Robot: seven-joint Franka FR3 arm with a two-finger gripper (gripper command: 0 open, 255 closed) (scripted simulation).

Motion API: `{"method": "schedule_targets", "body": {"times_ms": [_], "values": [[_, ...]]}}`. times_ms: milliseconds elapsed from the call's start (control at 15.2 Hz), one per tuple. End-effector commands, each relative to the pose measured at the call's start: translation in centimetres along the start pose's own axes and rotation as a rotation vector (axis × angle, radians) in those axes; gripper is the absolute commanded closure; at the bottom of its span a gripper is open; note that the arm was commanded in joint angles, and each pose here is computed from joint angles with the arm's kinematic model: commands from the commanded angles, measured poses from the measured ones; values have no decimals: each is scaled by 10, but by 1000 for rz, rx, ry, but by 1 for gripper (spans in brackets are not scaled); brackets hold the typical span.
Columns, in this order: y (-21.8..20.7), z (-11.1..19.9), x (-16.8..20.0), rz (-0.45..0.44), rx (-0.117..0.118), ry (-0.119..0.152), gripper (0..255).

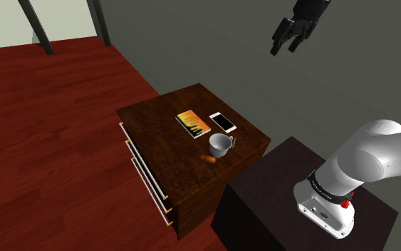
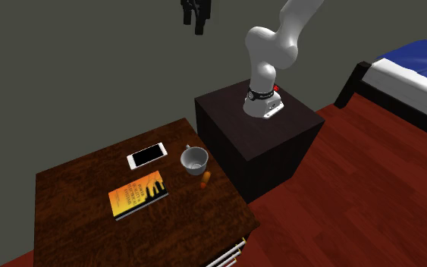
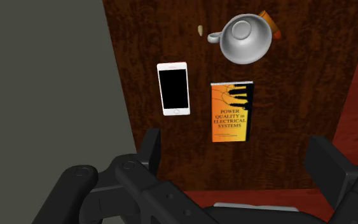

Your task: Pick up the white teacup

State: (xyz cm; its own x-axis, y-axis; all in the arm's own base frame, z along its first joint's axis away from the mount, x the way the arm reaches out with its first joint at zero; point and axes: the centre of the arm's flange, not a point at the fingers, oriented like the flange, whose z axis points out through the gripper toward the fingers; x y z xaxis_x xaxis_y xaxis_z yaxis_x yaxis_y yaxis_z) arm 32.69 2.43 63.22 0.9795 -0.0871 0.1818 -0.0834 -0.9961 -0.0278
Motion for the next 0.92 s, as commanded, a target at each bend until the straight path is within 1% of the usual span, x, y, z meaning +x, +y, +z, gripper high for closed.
{"method": "schedule_targets", "body": {"times_ms": [0, 858], "values": [[0, 0, 0, 0, 0, 0, 0], [-1, 172, 8, -19, 36, -36, 0]]}}
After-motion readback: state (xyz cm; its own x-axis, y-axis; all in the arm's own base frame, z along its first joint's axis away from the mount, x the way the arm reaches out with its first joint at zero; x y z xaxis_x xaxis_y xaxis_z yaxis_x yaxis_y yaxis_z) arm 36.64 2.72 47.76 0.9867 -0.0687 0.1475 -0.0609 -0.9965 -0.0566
